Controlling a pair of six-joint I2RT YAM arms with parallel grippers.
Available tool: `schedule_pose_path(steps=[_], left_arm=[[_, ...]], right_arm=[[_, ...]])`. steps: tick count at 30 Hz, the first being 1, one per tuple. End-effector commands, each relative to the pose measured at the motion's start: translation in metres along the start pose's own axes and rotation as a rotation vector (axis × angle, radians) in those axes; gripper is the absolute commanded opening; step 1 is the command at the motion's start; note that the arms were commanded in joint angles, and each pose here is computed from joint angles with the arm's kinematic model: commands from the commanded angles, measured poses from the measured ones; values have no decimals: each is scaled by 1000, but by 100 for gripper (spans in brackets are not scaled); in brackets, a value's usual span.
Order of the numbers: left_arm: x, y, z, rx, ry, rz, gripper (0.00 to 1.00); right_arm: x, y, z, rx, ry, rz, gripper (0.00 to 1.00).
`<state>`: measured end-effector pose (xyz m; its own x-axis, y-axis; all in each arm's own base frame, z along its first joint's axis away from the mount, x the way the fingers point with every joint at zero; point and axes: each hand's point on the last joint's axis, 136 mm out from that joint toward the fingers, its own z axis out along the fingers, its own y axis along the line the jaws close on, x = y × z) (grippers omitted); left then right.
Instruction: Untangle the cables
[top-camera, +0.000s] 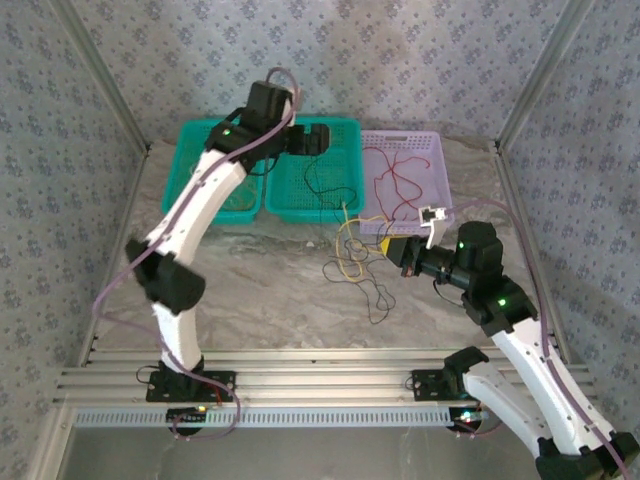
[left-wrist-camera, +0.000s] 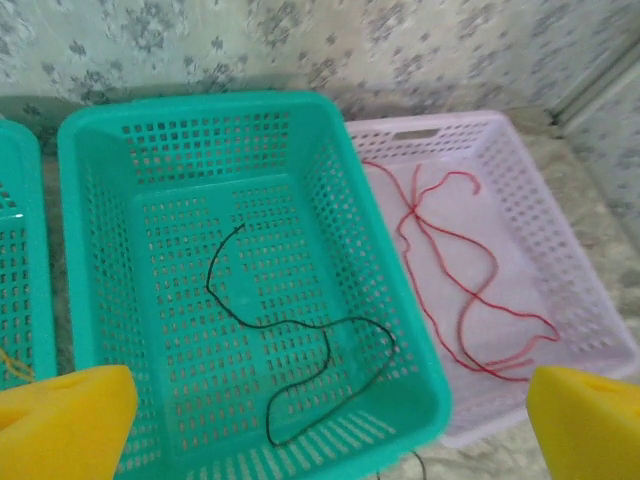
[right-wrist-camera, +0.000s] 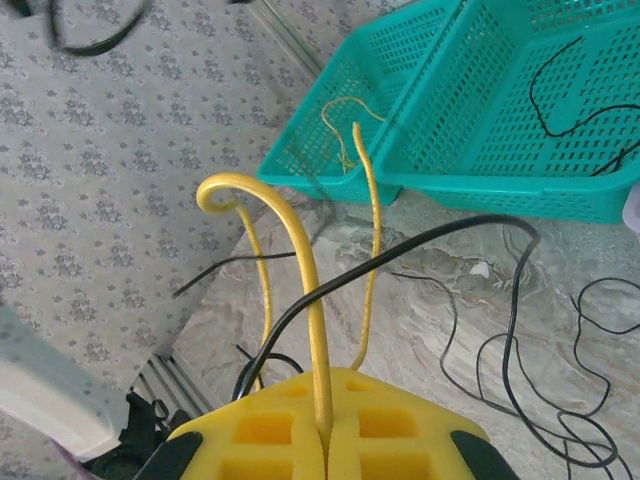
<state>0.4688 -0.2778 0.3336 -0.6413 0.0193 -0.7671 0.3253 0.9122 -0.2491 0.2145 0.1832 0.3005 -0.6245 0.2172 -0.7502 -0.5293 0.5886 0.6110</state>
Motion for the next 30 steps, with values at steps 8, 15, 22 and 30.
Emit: schedule_pose_path(steps=[8,15,22,30], left_arm=[[-12,37,49,-165,20,-15,100],[7,52,59,-307,69,51,100],[73,80,94,-415,296,115,100],[106,88,109,-425,407,125,100]], right_arm=[[12,15,-13,-47,1,5,0],[21,2,-9,-6,11,9,0],[33,-37,8,145,68,43,0],[61,-76,30,296,214,63,19]])
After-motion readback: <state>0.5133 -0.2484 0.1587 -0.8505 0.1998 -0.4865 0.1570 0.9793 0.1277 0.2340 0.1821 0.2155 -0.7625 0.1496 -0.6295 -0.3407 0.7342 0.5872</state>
